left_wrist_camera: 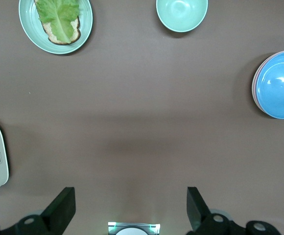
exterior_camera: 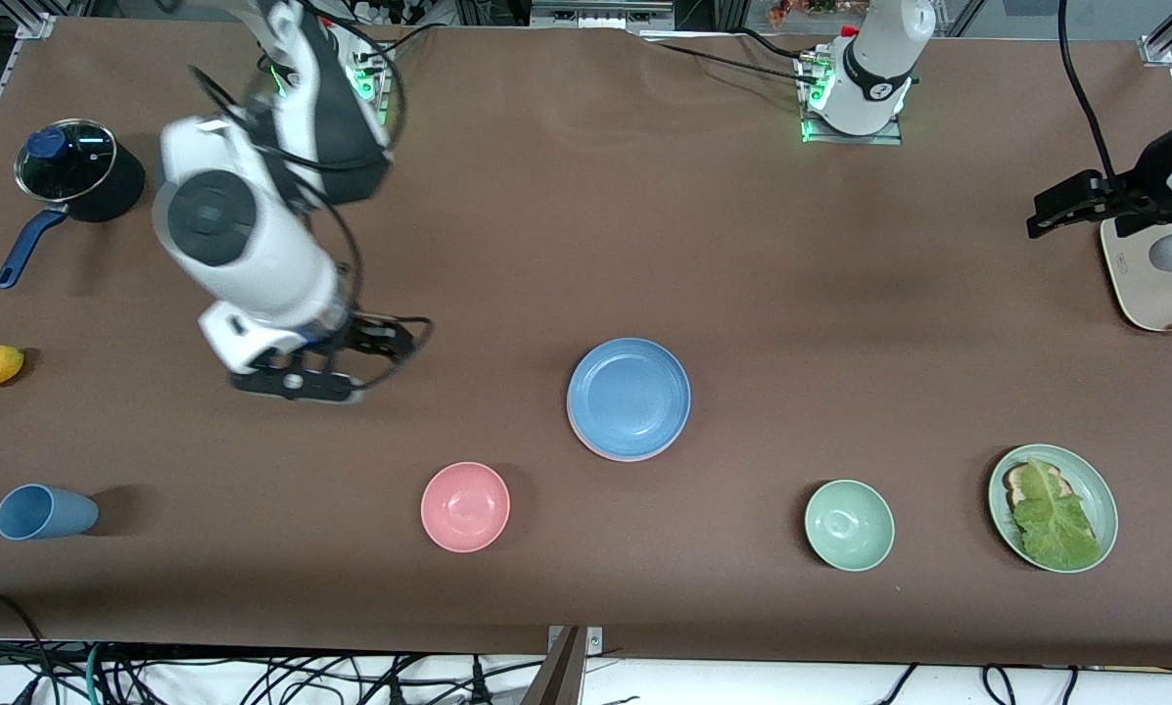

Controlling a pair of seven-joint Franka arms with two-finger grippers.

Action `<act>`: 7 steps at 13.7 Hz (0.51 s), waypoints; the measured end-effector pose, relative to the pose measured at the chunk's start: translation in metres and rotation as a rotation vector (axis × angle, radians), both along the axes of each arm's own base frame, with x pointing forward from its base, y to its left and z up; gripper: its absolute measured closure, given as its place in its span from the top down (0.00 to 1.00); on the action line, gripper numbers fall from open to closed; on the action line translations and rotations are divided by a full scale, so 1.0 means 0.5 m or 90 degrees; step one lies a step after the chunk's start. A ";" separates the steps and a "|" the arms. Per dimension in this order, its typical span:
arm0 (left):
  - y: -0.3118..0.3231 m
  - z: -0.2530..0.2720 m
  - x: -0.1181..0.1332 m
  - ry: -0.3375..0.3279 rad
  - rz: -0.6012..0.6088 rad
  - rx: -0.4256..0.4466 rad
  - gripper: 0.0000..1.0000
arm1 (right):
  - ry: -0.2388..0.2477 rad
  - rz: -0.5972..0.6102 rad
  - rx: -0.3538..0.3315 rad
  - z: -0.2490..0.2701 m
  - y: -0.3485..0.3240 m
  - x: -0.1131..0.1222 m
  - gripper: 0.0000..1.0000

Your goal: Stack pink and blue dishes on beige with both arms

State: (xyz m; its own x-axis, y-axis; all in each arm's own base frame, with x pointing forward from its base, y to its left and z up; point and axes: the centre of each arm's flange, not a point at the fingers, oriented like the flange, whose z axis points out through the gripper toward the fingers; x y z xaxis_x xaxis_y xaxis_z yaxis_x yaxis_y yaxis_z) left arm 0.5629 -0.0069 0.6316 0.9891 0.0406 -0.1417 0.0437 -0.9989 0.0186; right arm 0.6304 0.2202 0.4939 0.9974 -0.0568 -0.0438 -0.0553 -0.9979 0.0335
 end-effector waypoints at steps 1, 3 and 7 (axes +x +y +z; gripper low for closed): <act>0.000 0.000 0.000 0.000 0.000 0.000 1.00 | 0.017 0.018 0.017 0.038 -0.052 -0.009 1.00; 0.000 0.000 0.000 0.000 0.000 0.000 1.00 | 0.041 0.038 0.034 0.100 -0.141 -0.030 1.00; -0.001 0.000 0.000 0.000 0.000 0.000 1.00 | 0.057 0.057 0.050 0.182 -0.263 -0.073 1.00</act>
State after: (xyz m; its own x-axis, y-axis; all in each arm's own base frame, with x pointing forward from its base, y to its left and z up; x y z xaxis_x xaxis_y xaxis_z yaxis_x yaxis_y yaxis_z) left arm 0.5629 -0.0072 0.6316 0.9891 0.0401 -0.1415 0.0432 -0.9989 0.0187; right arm 0.5941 0.0887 0.5852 0.9903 0.0400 -0.1333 0.0343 -0.9984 -0.0444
